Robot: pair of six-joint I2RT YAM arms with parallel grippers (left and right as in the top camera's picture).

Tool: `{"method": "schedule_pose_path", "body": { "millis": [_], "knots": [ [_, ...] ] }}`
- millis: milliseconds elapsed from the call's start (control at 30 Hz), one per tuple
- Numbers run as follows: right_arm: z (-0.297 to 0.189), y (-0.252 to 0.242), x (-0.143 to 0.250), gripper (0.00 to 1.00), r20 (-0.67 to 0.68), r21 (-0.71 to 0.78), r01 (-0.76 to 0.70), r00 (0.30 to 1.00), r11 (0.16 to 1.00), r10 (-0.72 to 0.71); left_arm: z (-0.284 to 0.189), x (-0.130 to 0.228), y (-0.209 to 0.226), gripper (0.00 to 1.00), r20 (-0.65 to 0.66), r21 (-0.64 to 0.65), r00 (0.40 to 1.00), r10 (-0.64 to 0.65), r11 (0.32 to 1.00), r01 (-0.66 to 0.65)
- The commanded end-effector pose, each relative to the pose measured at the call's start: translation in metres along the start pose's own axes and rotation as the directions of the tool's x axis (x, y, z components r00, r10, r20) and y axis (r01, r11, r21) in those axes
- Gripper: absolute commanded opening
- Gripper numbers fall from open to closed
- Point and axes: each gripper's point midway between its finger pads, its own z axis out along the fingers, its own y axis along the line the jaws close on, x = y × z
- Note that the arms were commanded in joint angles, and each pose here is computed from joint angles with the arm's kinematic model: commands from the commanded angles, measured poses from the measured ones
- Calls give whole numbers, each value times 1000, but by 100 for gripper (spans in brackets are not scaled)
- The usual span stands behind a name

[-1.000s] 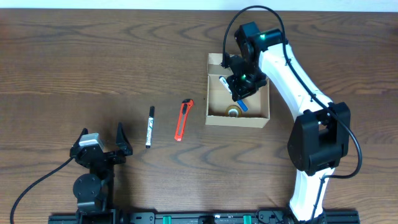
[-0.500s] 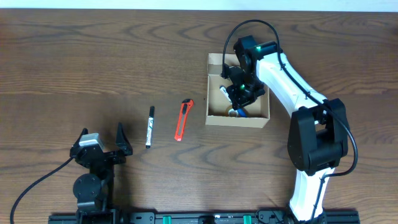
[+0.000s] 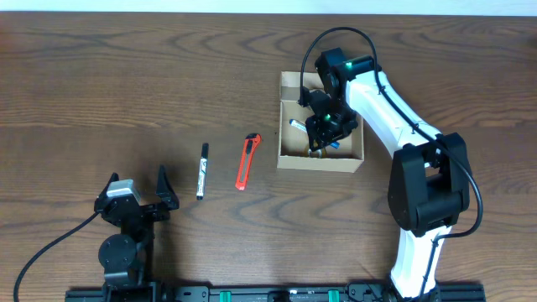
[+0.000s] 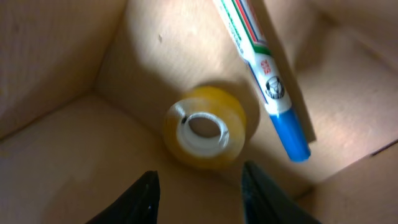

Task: Pack container
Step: 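Carry the marker into the box and release it, then move the right gripper over the red stapler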

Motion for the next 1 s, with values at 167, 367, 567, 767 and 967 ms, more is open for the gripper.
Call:
{"method": "schedule_pose_path", "body": {
  "millis": [167,367,567,767,967],
  "knots": [
    [-64,9,-35,53,123,51,28,992,998,-34,1,17,4,95,-53,-15,999,1,1000,-2],
    [-166,-27,-28,96,241,297,-167,966,940,95,1,17,4,95,-53,-15,999,1,1000,-2],
    [-240,-57,13,99,396,313,-382,885,870,246,1,17,4,95,-53,-15,999,1,1000,-2],
    [-297,-111,80,99,530,337,-584,766,738,364,1,17,4,95,-53,-15,999,1,1000,-2],
    [-277,-155,137,99,472,185,-712,669,678,574,1,17,4,95,-53,-16,999,1,1000,-2]
  ]
}}
